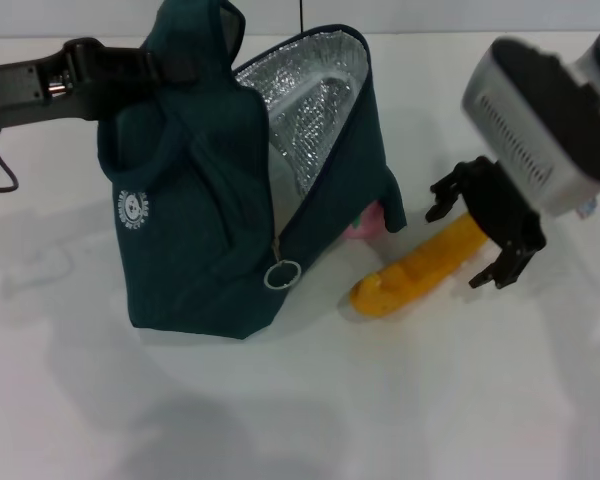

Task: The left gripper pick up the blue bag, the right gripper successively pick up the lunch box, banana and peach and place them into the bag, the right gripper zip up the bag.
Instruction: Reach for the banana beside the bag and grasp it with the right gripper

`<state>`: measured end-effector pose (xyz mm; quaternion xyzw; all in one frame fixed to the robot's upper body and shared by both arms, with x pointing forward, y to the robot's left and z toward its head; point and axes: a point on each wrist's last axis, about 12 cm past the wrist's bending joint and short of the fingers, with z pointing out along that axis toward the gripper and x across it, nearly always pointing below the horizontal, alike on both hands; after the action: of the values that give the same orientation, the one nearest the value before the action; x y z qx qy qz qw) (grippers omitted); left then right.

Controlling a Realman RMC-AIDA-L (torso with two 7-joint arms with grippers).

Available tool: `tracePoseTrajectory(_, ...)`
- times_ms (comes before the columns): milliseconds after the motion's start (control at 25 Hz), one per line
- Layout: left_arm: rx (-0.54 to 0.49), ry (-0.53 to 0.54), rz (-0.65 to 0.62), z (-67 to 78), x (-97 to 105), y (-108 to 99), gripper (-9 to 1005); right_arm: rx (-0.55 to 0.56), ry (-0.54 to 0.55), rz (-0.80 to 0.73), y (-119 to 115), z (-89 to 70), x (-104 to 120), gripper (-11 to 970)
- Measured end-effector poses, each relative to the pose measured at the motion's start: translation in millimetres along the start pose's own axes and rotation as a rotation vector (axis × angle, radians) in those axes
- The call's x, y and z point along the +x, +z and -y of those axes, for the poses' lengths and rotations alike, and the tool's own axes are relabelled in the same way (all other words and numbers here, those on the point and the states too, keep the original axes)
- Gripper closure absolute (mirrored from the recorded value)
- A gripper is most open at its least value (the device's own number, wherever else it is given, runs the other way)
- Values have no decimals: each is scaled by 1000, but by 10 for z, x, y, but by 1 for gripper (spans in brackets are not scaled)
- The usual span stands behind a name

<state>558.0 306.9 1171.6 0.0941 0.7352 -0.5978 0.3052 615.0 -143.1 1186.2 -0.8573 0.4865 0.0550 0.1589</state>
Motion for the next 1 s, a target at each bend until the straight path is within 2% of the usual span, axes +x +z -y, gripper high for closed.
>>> tracePoseTrajectory(120,1,-1,1,-3,5,5,953,9,-29,-14,141,-1,-14,102)
tracePoseTrajectory(400,-4,1,7,-7,-9,10,954,20,-50,-17,308,-2,-8,117)
tracePoseTrajectory(1000,-1,7,6,-10,2,25,953,33,-52,9,411,-2,1,148)
